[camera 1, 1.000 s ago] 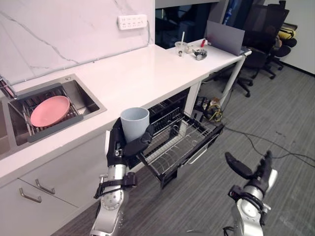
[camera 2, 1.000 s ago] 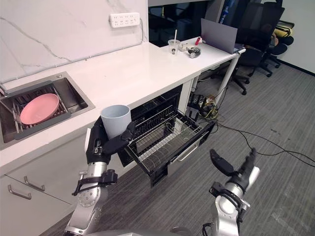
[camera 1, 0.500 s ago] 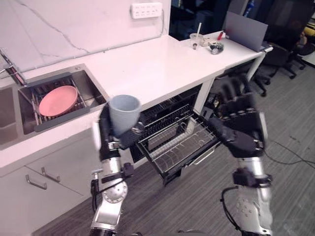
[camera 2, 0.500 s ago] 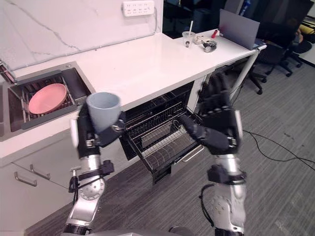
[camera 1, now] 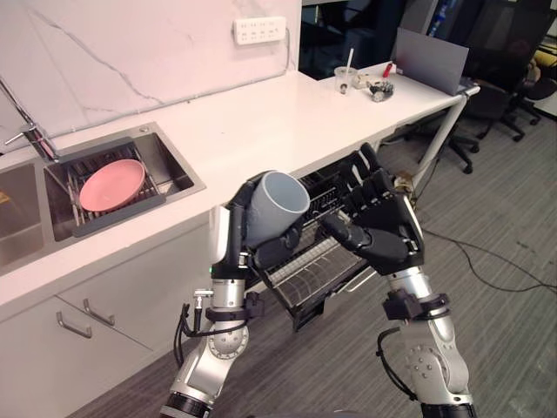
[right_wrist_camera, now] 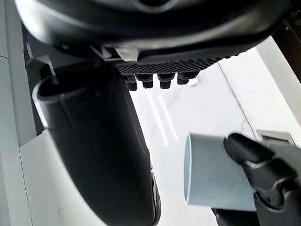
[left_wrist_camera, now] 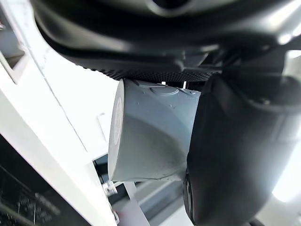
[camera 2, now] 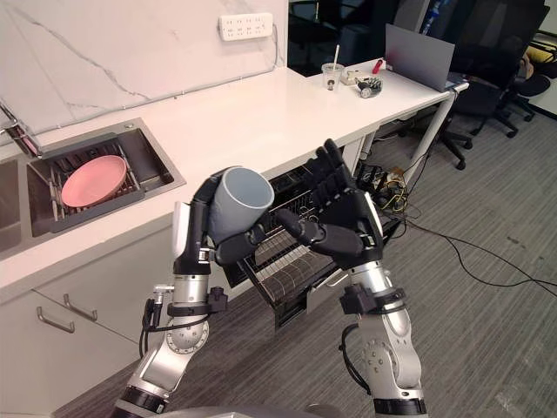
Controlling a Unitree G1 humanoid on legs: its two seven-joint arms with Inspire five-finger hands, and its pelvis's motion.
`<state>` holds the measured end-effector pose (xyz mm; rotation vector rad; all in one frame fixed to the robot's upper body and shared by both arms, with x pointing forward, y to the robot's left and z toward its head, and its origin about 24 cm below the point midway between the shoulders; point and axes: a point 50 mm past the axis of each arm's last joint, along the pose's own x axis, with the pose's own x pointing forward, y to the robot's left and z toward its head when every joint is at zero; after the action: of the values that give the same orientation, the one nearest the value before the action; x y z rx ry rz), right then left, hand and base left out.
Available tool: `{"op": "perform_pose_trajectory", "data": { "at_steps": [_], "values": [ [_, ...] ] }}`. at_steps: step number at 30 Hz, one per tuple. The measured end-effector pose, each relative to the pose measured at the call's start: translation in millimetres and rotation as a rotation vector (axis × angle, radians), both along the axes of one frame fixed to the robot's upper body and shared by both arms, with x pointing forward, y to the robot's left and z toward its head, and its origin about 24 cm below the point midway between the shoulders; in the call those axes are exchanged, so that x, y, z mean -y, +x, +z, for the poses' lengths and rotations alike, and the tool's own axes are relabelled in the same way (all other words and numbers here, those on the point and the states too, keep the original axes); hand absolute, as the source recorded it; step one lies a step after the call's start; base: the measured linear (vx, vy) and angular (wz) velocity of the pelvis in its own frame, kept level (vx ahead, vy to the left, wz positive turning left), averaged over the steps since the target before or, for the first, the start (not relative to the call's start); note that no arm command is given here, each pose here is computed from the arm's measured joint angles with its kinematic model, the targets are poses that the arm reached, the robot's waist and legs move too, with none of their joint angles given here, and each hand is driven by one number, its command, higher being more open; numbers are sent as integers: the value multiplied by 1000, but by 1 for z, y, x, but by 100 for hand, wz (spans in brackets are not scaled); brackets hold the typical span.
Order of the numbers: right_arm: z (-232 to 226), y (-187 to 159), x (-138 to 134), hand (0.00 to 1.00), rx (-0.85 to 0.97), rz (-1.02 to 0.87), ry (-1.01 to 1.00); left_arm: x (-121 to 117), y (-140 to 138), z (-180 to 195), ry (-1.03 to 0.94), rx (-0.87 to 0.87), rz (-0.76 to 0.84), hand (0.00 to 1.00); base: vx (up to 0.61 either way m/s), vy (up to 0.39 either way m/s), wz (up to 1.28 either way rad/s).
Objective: Walk over to the sink, pick up the cup, carry it to the dishwasher, place the cup inside the dishwasher, then close the dishwasher door
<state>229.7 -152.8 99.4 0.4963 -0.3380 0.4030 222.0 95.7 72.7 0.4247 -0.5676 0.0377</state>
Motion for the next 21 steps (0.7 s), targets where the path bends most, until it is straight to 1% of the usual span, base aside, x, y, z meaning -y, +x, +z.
{"op": "perform_pose_trajectory", "data": {
  "at_steps": [7, 10, 15, 20, 21],
  "values": [
    [-4, 1, -11, 100, -46, 49, -47, 18, -6, -3, 47, -1, -89, 0, -86, -27, 4],
    [-1, 5, -17, 100, -47, 74, -69, 20, -5, -1, 84, 25, -95, 0, -11, -7, 0],
    [-2, 7, -18, 100, -61, 58, -134, 20, -4, 0, 98, 33, -88, 0, 0, 0, 0],
    [-7, 7, -21, 100, -103, 83, -172, 20, -5, 0, 111, 53, -68, 0, -16, -7, 0],
    [-8, 7, -21, 0, -113, 87, -176, 20, -5, 0, 110, 55, -66, 0, -51, -17, 0]
  ]
}}
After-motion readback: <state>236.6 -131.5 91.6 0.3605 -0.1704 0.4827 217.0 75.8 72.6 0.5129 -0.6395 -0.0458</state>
